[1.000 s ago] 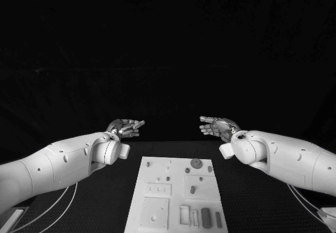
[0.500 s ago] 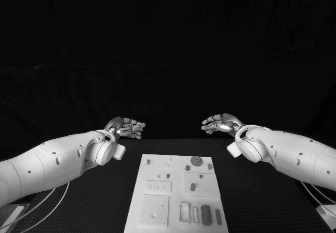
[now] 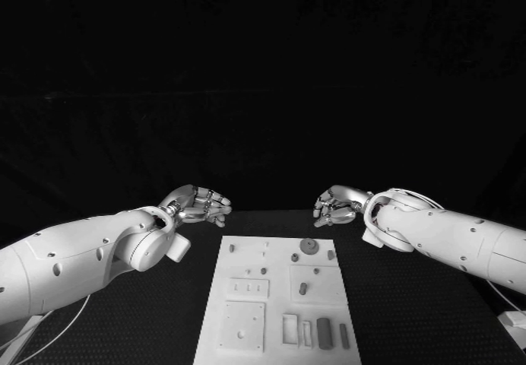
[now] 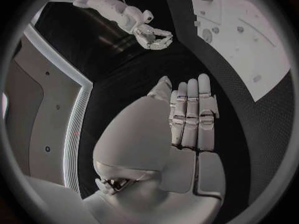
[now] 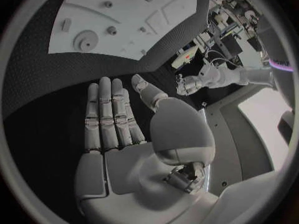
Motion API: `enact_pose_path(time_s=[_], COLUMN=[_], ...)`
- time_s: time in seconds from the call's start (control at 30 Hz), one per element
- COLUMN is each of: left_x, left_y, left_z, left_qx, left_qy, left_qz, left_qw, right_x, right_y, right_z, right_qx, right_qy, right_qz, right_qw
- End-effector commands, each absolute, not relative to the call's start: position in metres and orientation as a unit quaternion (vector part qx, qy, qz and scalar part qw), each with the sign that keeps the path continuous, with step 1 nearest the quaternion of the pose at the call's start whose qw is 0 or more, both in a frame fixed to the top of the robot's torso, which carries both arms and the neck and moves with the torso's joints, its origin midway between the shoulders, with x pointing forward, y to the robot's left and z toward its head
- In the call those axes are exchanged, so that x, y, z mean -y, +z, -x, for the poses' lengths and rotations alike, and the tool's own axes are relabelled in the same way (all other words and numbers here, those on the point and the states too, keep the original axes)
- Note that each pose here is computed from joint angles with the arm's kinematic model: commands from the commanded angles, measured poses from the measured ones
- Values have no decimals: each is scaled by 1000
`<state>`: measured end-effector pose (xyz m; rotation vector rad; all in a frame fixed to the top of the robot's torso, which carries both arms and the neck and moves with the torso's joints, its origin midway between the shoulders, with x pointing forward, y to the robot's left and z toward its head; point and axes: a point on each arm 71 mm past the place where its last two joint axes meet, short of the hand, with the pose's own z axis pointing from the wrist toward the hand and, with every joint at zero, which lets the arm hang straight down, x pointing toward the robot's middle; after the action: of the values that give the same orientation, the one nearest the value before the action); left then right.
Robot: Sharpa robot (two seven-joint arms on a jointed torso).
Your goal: Assemble the parts on the task board
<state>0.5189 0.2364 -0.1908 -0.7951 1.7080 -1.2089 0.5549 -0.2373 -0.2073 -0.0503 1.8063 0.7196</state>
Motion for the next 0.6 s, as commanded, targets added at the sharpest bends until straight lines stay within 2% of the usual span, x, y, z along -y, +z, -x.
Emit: enact_pose_path(time_s=[0.03, 0.3, 0.47, 0.6], left_x=[-231, -229, -228, -228], left_y=[-184, -176, -176, -176], left_z=[-513, -499, -495, -496], left_qx=[-684, -683, -683, -684], left_qy=[-504, -514, -516, -515], left_qz=[302, 298, 297, 297], left_qw=[432, 425, 422, 422], right_x=[230, 214, 213, 209], right_y=[-203, -206, -206, -207], right_z=[-551, -541, -540, -536], right_qx=[-742, -733, -724, -730], right_qy=[256, 225, 222, 232], right_qz=[114, 150, 148, 144], right_qw=[609, 624, 636, 627])
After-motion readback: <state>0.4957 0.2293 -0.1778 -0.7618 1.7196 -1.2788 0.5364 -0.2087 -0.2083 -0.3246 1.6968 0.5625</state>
